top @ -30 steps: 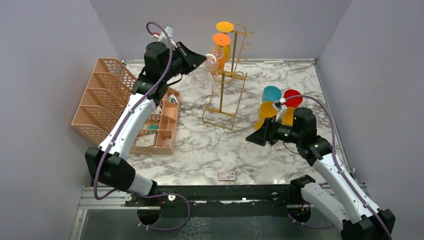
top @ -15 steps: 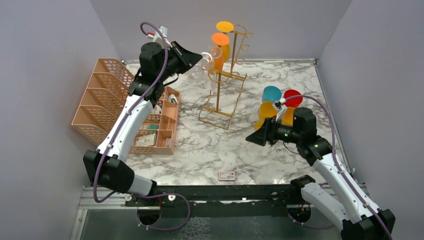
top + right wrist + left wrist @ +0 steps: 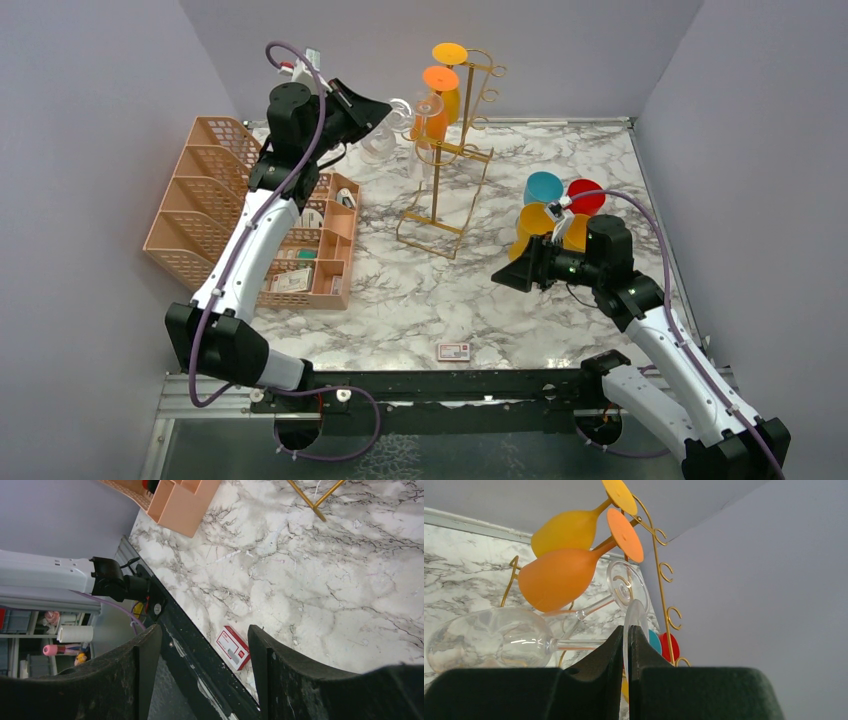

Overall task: Take the wine glass off the wine glass rack
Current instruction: Pick up the wine glass from the wine rack, then place the wine glass at the center of the board.

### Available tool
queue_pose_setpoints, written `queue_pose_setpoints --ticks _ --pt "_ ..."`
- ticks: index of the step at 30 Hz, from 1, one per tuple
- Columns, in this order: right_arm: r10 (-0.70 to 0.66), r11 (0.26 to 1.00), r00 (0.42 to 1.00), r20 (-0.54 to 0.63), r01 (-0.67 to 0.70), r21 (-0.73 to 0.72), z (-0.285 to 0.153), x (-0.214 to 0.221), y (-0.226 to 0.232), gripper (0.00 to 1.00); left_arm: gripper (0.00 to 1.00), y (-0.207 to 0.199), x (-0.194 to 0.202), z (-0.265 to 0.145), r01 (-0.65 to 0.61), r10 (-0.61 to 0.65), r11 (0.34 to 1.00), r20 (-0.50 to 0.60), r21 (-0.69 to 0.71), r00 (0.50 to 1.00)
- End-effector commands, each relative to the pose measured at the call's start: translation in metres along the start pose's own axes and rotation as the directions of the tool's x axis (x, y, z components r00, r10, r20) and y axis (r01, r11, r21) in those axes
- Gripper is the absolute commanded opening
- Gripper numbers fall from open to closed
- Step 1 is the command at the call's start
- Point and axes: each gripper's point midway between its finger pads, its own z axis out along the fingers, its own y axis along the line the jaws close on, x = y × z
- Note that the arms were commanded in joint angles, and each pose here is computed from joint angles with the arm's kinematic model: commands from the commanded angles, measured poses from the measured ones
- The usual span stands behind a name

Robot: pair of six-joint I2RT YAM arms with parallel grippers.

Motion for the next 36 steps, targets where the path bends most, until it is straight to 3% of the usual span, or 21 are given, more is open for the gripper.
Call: queue_pose_setpoints --ticks 1,9,15,27,36 --pt "-0.021 1.0 1.0 0.014 0.021 0.009 -0.002 -0.006 0.001 0.67 0.0 -0.031 -0.021 -0.024 -0.087 0.08 0.993 0.089 0.079 0.993" --pt "-0.055 0.998 0.998 0.032 0.055 -0.029 -0.003 -0.008 0.009 0.68 0.0 -0.009 0.004 -0.07 -0.147 0.144 0.989 0.116 0.019 0.983" --pt "-0.064 0.991 0.997 0.051 0.069 -0.113 -0.003 -0.007 0.02 0.68 0.0 -0.013 0.042 -0.115 -0.205 0.193 0.97 0.105 0.128 0.976" --pt "-0.004 0.958 0.999 0.04 0.015 -0.285 -0.004 -0.008 0.049 0.67 0.0 -0.002 0.177 -0.159 -0.081 0.168 0.916 -0.195 0.392 0.966" --pt "-0.002 0.914 0.999 -0.052 -0.019 -0.406 -0.01 0.001 0.069 0.63 0.0 -0.029 0.238 -0.155 -0.022 0.152 0.89 -0.251 0.455 0.956"
